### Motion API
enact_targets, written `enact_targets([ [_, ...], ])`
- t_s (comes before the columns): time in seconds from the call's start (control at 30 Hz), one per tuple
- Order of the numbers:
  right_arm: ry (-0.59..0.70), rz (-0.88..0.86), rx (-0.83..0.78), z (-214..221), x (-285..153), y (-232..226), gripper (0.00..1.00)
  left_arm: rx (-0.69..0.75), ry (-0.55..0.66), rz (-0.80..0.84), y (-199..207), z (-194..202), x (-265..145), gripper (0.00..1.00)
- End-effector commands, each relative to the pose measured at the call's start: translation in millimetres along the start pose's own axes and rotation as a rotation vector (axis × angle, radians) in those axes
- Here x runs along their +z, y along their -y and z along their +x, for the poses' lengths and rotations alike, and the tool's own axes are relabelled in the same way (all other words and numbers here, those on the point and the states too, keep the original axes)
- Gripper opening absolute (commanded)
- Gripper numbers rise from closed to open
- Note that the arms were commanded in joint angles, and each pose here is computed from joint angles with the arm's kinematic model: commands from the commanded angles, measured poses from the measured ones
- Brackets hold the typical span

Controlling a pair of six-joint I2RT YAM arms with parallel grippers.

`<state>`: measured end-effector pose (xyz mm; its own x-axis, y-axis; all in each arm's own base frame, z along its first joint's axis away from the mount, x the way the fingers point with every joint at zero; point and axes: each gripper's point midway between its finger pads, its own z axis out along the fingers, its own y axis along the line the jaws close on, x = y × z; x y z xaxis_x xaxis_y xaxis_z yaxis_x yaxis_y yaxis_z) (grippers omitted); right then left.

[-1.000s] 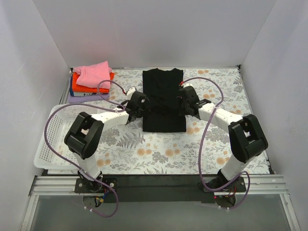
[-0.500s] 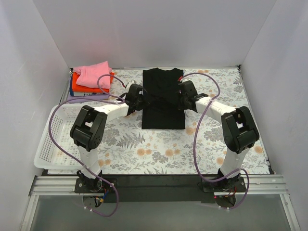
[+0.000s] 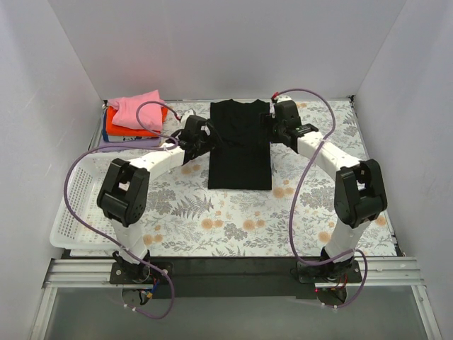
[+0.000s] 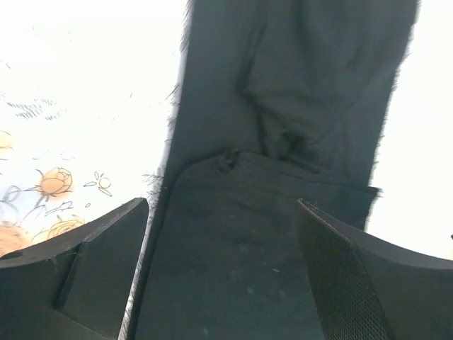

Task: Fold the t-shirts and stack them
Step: Fold the tshirt

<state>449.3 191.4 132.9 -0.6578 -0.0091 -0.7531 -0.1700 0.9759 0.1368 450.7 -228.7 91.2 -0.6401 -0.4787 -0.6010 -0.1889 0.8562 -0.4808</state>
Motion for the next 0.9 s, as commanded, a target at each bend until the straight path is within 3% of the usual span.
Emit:
enact_targets([
  [0.0,0.109,-0.027,-0.008,-42.2,-35.7,-4.4,0.84,0.026,0.117,0.046,16.5,-42.6,-44.0,0.83],
  [0.43,-0.051,-0.101,0.046,50.4,-59.3,-1.3,0.82,0.067,-0.049,0.032,-36.9,29.1,-67.7,0.8],
  [0.6,-0.143,-0.124,0.067,100.4,-59.5,-1.1,0.77,0.074,-0.104,0.041,-47.0,48.8,-71.8,0.79],
  [0.87,-0.203,-0.115,0.078,135.2,-56.8,0.7,0.69,0.046,-0.15,0.045,-54.7,65.8,-75.1,0.77],
])
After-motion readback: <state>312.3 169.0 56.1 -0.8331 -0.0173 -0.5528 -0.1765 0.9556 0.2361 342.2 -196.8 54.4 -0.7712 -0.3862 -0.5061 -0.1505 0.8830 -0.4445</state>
